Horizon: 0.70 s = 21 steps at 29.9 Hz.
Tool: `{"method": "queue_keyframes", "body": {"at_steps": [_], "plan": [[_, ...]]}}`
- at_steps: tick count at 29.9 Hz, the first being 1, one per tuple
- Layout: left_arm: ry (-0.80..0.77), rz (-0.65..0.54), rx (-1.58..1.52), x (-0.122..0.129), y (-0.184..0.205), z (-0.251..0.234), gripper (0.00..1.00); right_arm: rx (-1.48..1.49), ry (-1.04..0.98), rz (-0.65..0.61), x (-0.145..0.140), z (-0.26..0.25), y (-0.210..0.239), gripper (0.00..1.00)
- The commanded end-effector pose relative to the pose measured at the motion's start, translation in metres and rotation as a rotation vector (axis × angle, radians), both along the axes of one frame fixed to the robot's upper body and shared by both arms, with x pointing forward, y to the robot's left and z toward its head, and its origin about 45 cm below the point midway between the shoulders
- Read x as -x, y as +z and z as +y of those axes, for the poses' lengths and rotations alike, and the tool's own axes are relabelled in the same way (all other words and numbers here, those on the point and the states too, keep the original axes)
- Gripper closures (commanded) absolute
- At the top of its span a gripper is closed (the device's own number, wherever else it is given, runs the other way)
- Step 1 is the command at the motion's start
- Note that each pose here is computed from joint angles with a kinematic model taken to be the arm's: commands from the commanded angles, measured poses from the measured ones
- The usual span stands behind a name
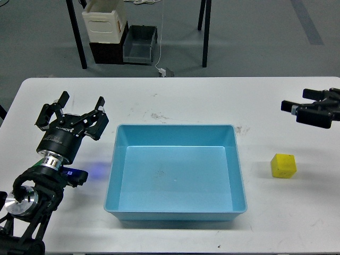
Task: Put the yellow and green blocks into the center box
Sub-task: 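Move the right gripper toward the yellow cube and open it, then lower the right gripper onto the yellow cube and close it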
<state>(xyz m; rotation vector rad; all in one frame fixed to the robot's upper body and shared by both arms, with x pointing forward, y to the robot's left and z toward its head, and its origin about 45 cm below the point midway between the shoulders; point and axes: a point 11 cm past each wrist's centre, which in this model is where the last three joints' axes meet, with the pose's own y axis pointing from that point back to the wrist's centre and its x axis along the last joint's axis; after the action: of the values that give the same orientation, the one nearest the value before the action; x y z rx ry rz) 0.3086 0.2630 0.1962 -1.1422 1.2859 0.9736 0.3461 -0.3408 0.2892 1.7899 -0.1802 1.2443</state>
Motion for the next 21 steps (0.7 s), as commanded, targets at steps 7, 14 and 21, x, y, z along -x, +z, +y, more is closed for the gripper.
{"method": "queue_keyframes", "body": {"at_steps": [7,14,21], "plan": [[0.015,0.007,0.002,0.001,-0.001,0.002,0.00,0.472,0.297,0.055,0.002,0.020,-0.034,0.01],[0.017,0.009,0.002,0.001,-0.002,0.002,0.00,0.498,0.384,0.129,0.010,0.040,-0.066,0.01],[0.019,0.008,0.004,0.001,-0.002,0.003,0.00,0.547,0.383,0.177,0.000,0.040,-0.092,0.01]]}}
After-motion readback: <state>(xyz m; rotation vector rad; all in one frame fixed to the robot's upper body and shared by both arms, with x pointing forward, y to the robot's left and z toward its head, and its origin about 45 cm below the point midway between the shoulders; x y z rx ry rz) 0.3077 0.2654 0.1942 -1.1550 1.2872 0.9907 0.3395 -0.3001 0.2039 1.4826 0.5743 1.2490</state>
